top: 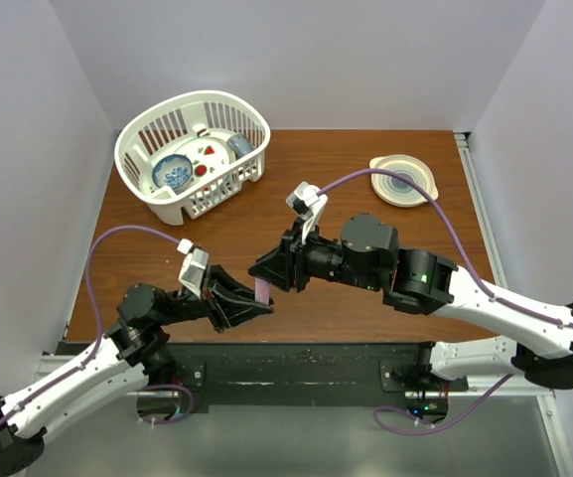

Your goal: Insert the pens into the pen caps

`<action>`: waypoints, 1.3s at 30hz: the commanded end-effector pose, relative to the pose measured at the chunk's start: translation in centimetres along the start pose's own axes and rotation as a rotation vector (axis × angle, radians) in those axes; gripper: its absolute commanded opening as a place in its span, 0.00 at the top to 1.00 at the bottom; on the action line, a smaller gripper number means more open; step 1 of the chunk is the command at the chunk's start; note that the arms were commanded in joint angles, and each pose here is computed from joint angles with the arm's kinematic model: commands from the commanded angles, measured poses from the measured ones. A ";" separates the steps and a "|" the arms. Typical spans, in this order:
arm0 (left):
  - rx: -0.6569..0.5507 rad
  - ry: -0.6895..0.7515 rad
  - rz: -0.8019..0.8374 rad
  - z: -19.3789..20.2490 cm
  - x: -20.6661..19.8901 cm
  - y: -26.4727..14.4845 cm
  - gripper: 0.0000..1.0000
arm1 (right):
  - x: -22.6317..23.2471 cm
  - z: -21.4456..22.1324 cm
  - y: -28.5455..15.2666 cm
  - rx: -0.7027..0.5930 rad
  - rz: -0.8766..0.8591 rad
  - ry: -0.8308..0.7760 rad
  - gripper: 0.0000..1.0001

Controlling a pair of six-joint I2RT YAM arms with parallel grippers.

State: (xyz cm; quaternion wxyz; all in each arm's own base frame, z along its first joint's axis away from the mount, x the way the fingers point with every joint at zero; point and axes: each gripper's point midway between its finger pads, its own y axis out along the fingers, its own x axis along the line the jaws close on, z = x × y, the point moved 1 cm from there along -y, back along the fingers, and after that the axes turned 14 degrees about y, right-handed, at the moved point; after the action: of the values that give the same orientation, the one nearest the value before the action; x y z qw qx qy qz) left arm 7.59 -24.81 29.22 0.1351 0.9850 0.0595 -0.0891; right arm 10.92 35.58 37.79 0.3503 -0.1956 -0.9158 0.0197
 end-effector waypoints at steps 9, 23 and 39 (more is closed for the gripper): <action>-0.169 0.086 -0.084 -4.7 1.4 1.1 1.00 | -3.3 10.6 1.3 0.293 -0.070 0.068 1.00; -0.203 0.182 -0.135 -8.0 2.4 1.9 1.00 | -6.3 17.9 -1.5 0.517 -0.074 0.125 1.00; -0.229 0.232 -0.070 -11.2 1.7 3.7 1.00 | -5.8 20.7 -4.6 0.628 -0.192 0.150 1.00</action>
State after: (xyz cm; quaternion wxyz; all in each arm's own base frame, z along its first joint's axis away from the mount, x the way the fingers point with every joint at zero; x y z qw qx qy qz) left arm 6.91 -26.83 23.63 -0.0082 0.9903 0.0041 -0.1383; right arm 9.55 34.64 29.92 0.3589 -0.1115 -0.9265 -0.0181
